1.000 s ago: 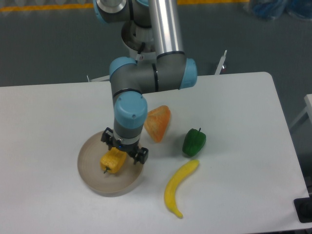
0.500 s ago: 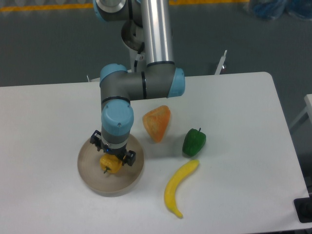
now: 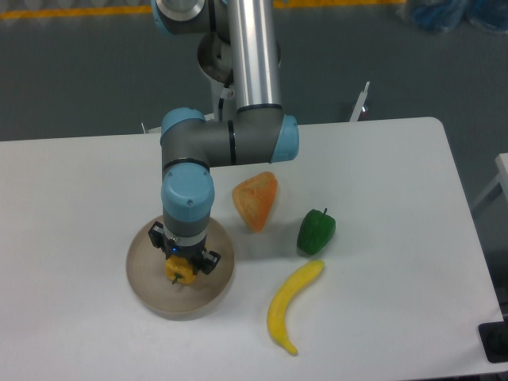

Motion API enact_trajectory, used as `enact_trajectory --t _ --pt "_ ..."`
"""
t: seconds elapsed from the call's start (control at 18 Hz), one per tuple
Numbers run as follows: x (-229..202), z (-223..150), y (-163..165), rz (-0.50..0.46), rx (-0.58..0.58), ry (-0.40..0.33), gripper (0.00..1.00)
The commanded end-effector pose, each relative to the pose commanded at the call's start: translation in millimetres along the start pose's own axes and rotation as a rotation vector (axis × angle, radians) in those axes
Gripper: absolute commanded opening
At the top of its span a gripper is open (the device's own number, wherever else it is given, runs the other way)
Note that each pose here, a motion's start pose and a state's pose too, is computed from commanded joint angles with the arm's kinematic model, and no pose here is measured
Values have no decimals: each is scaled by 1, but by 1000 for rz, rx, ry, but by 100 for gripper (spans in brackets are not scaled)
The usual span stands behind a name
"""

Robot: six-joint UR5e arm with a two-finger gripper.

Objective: Pick up the yellow pepper from the plate
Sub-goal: 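Lift the yellow pepper off the plate, then carry the held yellow pepper up and away from the plate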

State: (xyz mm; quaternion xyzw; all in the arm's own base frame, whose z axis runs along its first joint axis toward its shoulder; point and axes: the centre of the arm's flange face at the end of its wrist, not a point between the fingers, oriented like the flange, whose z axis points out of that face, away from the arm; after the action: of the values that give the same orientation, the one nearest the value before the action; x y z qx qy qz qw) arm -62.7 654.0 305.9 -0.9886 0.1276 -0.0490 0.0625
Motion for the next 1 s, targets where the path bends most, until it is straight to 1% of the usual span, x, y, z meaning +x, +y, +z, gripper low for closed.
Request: enact_trajectory --t 0.17,0.28,0.33,0.44,0.56,0.61,0.67,0.72,0.78,0.94,1.0 --pt "-19 -41 10 -33 51 -33 6" --pt "-31 -62 14 -51 76 -60 6" --pt "-51 -69 21 -72 84 -74 6" --pt "-73 -88 37 -25 79 -118 6" --pt "-100 -95 56 26 56 -148 7" --pt "-112 -100 66 35 49 -153 7" --pt "-135 -110 86 25 36 -152 7" --pt "-151 -119 105 46 13 -145 6" --pt "-164 -121 117 64 0 -137 6" --pt "-195 -127 146 146 -17 -138 7" --pt "-209 -128 160 199 -28 -138 7"
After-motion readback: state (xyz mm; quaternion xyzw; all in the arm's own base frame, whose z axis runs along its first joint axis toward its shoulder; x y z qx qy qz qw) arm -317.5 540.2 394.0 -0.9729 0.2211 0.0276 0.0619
